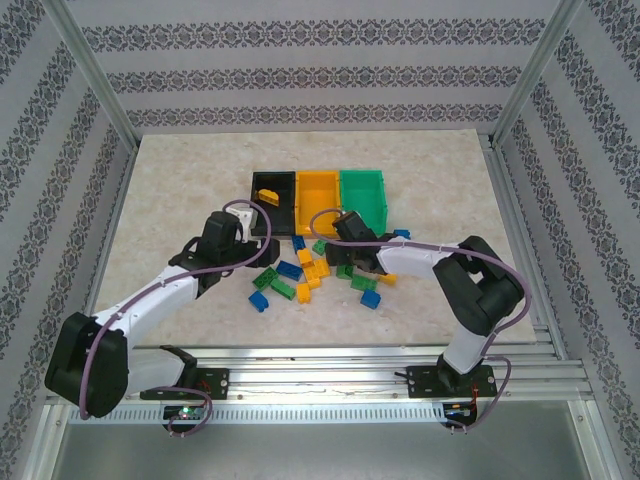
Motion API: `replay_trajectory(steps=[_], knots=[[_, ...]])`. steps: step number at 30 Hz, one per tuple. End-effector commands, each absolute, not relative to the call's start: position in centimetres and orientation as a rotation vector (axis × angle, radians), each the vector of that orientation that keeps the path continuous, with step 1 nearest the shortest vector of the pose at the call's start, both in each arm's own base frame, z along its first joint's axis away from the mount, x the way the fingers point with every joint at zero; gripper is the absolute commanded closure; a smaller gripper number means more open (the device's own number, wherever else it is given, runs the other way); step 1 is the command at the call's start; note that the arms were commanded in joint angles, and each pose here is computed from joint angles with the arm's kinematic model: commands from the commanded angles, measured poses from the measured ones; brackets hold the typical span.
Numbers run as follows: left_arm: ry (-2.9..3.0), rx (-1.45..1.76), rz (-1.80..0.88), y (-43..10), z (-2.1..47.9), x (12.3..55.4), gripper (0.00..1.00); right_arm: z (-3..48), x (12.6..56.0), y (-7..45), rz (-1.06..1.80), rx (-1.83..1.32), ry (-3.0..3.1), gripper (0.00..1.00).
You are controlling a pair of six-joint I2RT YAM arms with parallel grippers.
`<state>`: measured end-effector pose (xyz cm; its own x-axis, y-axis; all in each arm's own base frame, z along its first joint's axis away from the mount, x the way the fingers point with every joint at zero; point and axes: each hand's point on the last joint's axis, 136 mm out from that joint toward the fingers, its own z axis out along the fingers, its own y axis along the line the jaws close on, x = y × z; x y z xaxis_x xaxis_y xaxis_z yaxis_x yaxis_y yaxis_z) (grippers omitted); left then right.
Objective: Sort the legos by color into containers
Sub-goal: Pick up the lego from the center of the table.
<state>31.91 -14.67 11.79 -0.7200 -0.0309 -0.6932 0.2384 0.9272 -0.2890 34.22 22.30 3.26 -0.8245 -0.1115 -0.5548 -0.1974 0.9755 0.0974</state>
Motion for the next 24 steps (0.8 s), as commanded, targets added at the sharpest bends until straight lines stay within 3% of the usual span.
replay_trajectory(steps=[1,10,24], knots=[[2.288,0.159,-0.477,-15.0,11.7,32.5,0.12,5.3,35.1,21.1,0.106,-0.178,2.524,0.28],[2.257,0.169,-0.47,-14.7,10.2,32.2,0.12,4.6,36.2,24.2,0.11,-0.208,2.583,0.29],[2.229,0.148,-0.475,-14.4,10.0,31.9,0.12,4.8,34.3,21.2,-0.004,-0.148,2.604,0.32]])
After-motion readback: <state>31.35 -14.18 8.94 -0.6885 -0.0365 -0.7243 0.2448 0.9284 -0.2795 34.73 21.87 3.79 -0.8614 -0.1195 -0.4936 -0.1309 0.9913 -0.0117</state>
